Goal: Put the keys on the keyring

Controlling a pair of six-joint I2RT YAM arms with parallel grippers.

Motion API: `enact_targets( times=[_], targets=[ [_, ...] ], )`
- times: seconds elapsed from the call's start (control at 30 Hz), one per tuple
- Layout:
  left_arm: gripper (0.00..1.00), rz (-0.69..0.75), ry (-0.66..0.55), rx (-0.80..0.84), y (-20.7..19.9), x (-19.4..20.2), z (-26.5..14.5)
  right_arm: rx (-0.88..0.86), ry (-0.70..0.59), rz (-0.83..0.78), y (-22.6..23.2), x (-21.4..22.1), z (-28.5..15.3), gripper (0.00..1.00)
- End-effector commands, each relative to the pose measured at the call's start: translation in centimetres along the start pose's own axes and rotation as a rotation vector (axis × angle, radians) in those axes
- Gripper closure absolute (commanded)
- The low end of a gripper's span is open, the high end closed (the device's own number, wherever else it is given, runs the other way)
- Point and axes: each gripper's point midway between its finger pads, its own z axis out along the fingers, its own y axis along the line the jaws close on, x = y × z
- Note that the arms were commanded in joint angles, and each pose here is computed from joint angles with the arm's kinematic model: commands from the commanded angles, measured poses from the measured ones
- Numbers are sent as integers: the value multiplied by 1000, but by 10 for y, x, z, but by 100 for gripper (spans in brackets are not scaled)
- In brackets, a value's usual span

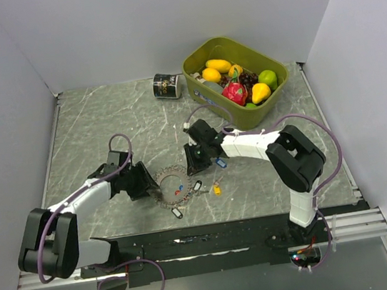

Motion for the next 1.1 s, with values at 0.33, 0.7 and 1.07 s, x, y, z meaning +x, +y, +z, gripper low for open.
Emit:
enact_targets(
  times=[0.33, 0.7, 1.07],
  targets=[
    [42, -14, -80, -41, -1, -5, -19, -80, -47, -85, 25, -31, 1, 81],
    [43, 0, -34, -41, 0, 0, -8, -158, 26, -118, 28, 9, -9, 87],
    [43, 7, -32, -47, -1, -1, -8, -104, 102, -106, 19, 34, 8, 94]
  ],
)
